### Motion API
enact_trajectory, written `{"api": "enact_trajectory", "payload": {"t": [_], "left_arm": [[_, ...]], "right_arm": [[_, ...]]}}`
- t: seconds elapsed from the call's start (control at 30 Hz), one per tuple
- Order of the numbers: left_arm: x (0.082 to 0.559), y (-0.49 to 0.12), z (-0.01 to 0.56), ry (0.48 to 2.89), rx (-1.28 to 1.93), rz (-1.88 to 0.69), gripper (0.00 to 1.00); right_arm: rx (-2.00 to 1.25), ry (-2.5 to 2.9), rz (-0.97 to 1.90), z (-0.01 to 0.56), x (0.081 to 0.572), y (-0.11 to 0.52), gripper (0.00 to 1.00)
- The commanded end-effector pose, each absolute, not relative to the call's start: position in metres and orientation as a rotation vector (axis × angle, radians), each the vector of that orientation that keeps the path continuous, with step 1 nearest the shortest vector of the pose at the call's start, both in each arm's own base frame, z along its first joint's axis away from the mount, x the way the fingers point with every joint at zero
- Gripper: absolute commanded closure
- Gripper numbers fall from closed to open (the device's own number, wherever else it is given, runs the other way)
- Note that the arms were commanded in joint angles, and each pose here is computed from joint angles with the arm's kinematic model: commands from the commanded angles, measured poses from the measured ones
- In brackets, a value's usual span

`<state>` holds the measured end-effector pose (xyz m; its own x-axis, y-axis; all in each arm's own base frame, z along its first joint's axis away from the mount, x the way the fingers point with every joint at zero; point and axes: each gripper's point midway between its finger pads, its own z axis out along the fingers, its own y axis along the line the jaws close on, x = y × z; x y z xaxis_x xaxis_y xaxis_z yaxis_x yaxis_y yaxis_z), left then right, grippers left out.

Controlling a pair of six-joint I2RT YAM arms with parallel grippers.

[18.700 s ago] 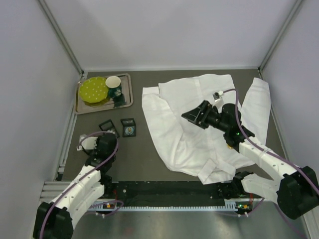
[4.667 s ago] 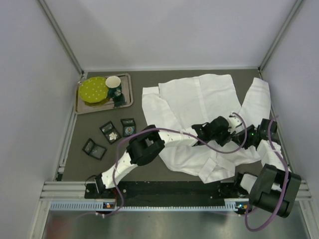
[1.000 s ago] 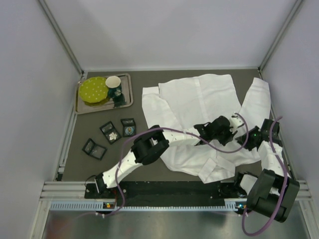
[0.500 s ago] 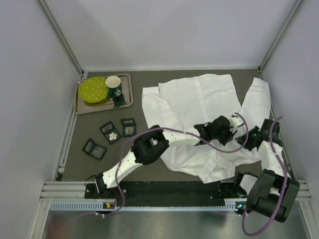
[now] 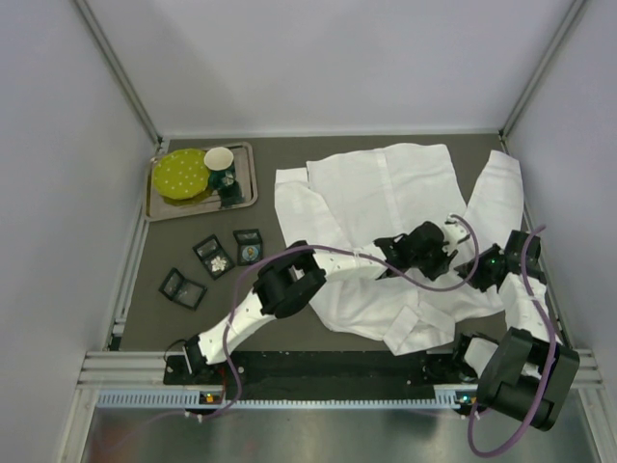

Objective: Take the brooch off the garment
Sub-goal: Remove the brooch from the clothes.

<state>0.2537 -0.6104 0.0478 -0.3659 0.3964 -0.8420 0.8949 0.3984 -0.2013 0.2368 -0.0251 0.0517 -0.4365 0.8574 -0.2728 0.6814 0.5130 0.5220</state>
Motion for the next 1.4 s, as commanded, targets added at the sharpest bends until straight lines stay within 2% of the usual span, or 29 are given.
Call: {"api": "enact_trajectory", "payload": {"t": [0.0, 0.23, 0.43, 0.63, 0.93, 1.37], "left_arm": [[0.262, -0.62, 0.105, 1.858, 1.031, -0.954, 0.75], [0.259, -0.623, 0.109, 1.853, 1.032, -0.992, 0.74], [0.26, -0.622, 0.115, 1.842, 1.034, -1.0, 0.68], [0.264, -0.619, 0.11, 1.854, 1.03, -0.974, 0.76], [0.264, -0.619, 0.119, 1.837, 1.031, -0.973, 0.72], [0.267, -0.617, 0.127, 1.82, 1.028, -0.959, 0.71]], "right_arm": [[1.22, 2.231, 0.465, 0.061, 0.242, -0.028, 0.79], [1.223, 2.237, 0.463, 0.059, 0.24, -0.027, 0.79], [1.222, 2.244, 0.467, 0.058, 0.24, -0.026, 0.79], [1.22, 2.241, 0.467, 0.059, 0.241, -0.027, 0.79], [1.219, 2.254, 0.469, 0.056, 0.24, -0.026, 0.79], [1.211, 2.251, 0.476, 0.059, 0.241, -0.026, 0.79]]}}
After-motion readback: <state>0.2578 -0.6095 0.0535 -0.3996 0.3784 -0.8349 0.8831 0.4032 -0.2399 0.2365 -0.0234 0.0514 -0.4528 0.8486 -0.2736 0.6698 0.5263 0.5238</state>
